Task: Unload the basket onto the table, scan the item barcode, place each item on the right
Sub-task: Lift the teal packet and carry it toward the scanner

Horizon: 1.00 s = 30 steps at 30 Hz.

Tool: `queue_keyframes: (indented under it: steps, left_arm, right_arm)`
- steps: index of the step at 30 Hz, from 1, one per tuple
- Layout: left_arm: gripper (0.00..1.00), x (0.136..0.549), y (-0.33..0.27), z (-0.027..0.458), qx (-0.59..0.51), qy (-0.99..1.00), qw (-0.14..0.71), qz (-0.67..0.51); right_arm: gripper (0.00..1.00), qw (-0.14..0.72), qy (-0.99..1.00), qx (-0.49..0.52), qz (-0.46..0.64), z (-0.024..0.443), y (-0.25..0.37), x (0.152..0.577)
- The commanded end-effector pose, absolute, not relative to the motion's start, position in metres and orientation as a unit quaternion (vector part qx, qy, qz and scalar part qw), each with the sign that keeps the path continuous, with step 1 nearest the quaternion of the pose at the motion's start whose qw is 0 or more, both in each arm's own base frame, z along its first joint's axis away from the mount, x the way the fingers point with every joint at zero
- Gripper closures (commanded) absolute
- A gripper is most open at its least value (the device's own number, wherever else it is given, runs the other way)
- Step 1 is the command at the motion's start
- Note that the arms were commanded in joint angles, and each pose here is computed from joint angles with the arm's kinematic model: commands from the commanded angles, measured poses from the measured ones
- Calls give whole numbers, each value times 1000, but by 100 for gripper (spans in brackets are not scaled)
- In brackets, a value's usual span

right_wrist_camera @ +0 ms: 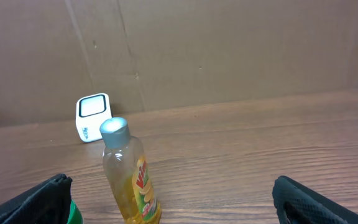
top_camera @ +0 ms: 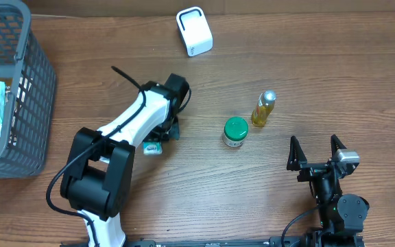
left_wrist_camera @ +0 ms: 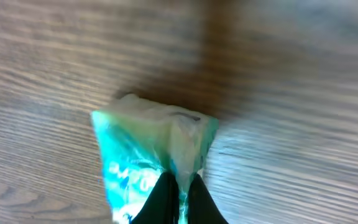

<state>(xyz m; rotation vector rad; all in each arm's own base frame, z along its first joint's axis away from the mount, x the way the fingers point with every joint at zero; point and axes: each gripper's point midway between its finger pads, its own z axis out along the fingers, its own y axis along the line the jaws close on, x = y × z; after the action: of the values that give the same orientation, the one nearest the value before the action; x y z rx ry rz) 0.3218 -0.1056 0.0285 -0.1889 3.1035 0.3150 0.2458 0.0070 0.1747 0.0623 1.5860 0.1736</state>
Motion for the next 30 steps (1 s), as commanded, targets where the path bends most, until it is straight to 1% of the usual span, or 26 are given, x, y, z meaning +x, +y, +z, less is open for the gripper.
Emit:
queue_keyframes:
  steps: [1, 4, 5, 6, 13, 17, 21, 25, 30]
  left_arm:
    - [96, 356, -142, 59, -20, 999, 44, 13]
    - [96, 370, -179, 75, 29, 993, 54, -97]
    - [96, 374, -199, 84, 45, 982, 52, -174]
    - [96, 375, -207, 89, 48, 975, 50, -209]
    - [95, 389, -236, 130, 80, 910, 65, -402]
    - [96, 390, -246, 138, 92, 880, 63, -461]
    - [96, 390, -250, 120, 88, 874, 42, -475]
    - [96, 394, -266, 108, 97, 836, 20, -539]
    - [96, 402, -276, 91, 67, 804, -19, -591]
  right_arm:
    - [0, 698, 711, 31, 78, 172, 7, 246]
    - [0, 698, 711, 31, 78, 172, 7, 246]
    - [0, 698, 711, 31, 78, 172, 7, 246]
    - [0, 698, 711, 31, 78, 172, 7, 246]
    - [0, 698, 711, 31, 78, 172, 7, 246]
    - [0, 698, 711, 31, 78, 172, 7, 246]
    - [0, 698, 711, 31, 78, 172, 7, 246]
    - [0, 698, 711, 31, 78, 172, 7, 246]
    - [0, 698, 711, 31, 78, 172, 7, 246]
